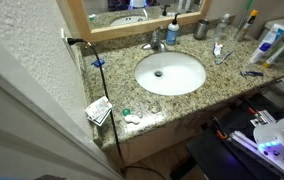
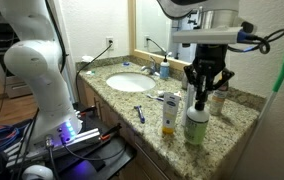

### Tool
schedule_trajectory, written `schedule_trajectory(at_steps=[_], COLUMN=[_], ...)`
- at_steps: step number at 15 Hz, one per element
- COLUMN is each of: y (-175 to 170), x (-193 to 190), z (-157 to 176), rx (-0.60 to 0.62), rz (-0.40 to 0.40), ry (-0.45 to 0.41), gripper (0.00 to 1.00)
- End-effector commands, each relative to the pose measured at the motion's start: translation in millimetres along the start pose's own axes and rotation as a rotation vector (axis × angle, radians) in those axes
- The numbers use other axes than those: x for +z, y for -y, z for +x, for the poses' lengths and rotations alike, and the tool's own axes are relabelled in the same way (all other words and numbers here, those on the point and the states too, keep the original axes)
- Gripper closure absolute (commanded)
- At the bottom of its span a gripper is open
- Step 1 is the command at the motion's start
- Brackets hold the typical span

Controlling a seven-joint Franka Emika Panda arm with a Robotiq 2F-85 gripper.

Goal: Place the blue and white pump bottle on the right side of the faucet, place the green and white pump bottle on the left side of the faucet, put the toothbrush in the silver cup, place the toothpaste next to the silver cup

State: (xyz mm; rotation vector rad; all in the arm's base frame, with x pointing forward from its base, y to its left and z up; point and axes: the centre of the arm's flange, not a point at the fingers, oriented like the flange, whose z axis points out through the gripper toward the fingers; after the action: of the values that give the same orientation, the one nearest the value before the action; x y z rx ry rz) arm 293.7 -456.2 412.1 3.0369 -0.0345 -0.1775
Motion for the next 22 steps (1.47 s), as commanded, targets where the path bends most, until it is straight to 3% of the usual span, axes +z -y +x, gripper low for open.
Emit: schedule_trajectory(at_steps=[1, 5, 6, 8, 9, 13, 17, 18, 20, 21, 22], y=[-2.8, 5.8, 3.3, 8.4, 16.7, 91.9, 187.7, 155.1, 192.3, 197.2, 197.4], x=[-80.3, -164.5, -129.2, -159.3, -166.5, -235.5, -296.5, -269.7, -288.6, -291.5, -279.9], z=[-26.2, -70.7, -47.5, -71.3, -67.7, -39.3, -3.8, -11.7, -6.4, -6.2, 5.0], rx=[-0.068, -0.187, -0.146, -0.165, -0.166, -0.286, -0.521, -0.441, -0.504, -0.513, -0.524], rz=[-0.007, -0.009, -0.035, -0.033, -0.048, -0.172, -0.224, -0.21, -0.217, -0.221, -0.231], ry=[-0.121, -0.237, -0.176, -0.229, -0.234, -0.235, -0.136, -0.171, -0.158, -0.159, -0.124], gripper=[0.96, 0.96, 0.84, 0.84, 0.96, 0.96, 0.96, 0.84, 0.84, 0.96, 0.96])
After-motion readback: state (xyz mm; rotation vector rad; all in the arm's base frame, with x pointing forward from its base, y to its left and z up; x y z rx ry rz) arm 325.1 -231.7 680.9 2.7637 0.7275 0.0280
